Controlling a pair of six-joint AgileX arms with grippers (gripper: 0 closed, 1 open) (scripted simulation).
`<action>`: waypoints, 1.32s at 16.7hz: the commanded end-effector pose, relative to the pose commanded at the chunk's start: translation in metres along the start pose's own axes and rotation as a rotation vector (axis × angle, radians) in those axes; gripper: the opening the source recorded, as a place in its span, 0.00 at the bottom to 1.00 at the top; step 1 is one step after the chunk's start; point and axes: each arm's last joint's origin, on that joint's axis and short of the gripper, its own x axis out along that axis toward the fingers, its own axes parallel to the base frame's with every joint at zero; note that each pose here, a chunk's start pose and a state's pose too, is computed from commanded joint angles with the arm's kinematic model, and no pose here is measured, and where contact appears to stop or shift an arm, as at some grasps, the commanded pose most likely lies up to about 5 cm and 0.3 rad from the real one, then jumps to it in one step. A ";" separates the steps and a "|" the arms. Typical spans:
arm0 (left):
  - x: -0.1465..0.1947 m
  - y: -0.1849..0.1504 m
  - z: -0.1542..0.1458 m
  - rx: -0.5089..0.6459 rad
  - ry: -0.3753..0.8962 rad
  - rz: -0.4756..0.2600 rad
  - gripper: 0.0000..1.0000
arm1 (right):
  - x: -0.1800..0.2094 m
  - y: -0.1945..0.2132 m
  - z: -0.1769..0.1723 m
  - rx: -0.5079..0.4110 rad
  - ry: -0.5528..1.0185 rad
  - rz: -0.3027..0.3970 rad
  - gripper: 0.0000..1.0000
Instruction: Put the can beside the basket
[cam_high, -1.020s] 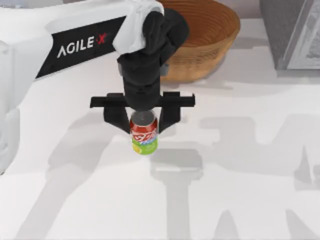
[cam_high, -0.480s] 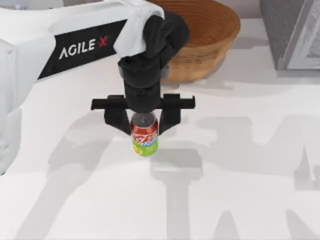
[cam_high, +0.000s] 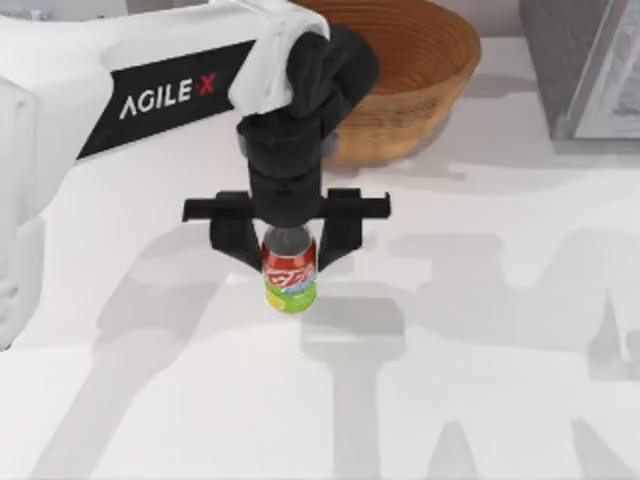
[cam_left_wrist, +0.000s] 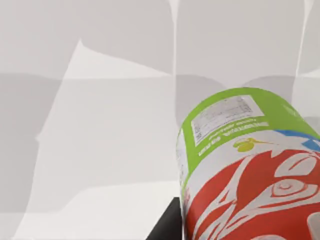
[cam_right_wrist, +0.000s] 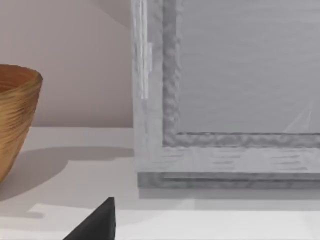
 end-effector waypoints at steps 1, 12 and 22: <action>0.000 0.000 0.000 0.000 0.000 0.000 0.60 | 0.000 0.000 0.000 0.000 0.000 0.000 1.00; 0.000 0.000 0.000 0.000 0.000 0.000 1.00 | 0.000 0.000 0.000 0.000 0.000 0.000 1.00; -0.034 0.000 0.001 -0.002 0.003 0.002 1.00 | 0.000 0.000 0.000 0.000 0.000 0.000 1.00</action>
